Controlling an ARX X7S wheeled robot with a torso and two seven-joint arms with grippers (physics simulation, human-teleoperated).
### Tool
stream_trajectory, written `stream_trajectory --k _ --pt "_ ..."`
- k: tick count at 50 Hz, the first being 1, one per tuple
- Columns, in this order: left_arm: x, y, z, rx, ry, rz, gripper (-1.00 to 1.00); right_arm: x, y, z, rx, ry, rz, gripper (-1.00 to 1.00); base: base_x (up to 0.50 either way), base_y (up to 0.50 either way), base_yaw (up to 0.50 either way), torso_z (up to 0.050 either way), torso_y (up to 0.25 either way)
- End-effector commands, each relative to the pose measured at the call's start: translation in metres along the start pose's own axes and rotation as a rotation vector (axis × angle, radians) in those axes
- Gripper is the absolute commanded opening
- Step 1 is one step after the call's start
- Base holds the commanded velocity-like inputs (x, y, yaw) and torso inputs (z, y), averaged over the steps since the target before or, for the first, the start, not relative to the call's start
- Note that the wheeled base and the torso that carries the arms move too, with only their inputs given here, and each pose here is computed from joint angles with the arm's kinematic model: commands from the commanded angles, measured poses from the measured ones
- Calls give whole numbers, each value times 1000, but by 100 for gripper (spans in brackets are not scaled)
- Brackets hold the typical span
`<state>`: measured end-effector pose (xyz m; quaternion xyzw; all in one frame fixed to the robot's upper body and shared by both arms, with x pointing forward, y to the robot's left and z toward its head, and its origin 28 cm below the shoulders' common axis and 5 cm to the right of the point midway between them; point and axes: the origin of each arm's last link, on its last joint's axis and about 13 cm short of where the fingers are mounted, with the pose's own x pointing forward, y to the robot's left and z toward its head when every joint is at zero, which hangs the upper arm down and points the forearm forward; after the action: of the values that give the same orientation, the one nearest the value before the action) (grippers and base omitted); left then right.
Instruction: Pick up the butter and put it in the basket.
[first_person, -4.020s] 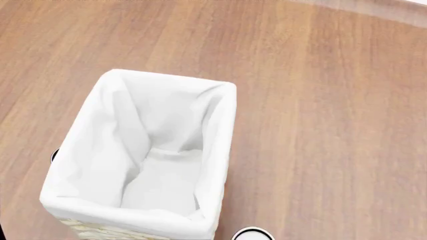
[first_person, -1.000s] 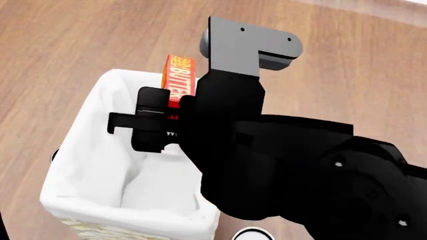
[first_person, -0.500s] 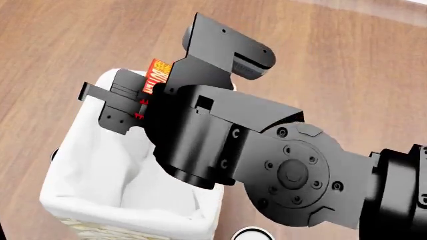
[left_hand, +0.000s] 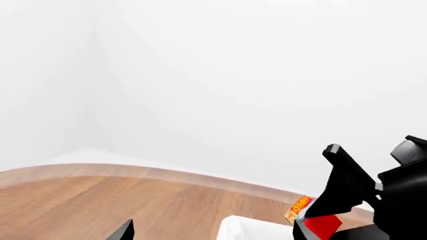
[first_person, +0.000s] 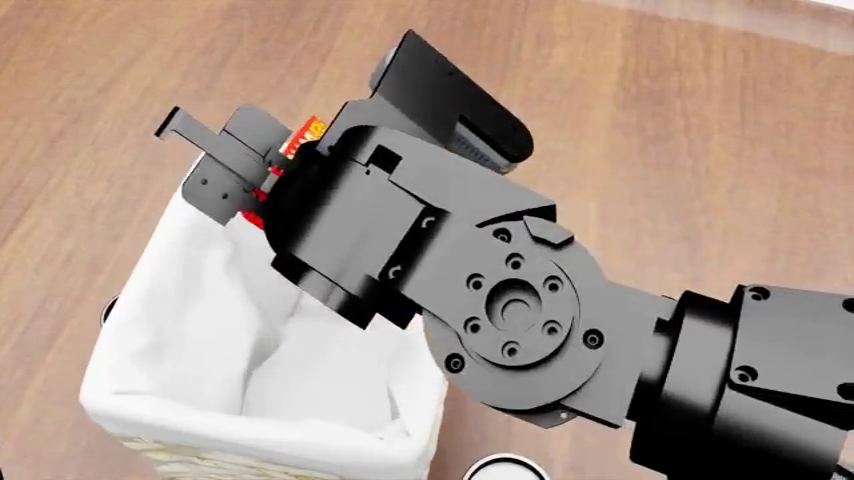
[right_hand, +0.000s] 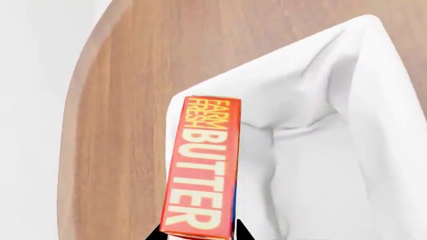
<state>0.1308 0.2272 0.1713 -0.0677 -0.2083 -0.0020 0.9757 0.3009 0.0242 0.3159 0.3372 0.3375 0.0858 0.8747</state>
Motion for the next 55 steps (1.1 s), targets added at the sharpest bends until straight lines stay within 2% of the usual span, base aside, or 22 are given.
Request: stream_trajectory --k 1,2,9,11,17,23,55 --pt "2 2 0 -46 -23 -20 100 -1 16 4 66 -33 64 -100 0 0 0 0 0" --pt "2 2 0 -46 -23 -19 100 1 15 4 99 -24 61 -100 0 0 0 0 0" --pt "3 3 0 -47 -24 -18 100 5 15 4 95 -33 37 -100 0 0 0 0 1" --pt "2 3 1 -45 -25 -18 100 8 13 2 66 -28 19 -100 0 0 0 0 0" --pt "3 3 2 -47 -27 -16 100 24 1 0 -115 53 -30 -100 0 0 0 0 2" --pt "3 2 0 -45 -23 -18 100 34 -3 2 -75 64 -47 -100 0 0 0 0 2" --pt "3 6 3 -53 -32 -5 100 59 -4 -3 -38 91 -79 -100 0 0 0 1 1"
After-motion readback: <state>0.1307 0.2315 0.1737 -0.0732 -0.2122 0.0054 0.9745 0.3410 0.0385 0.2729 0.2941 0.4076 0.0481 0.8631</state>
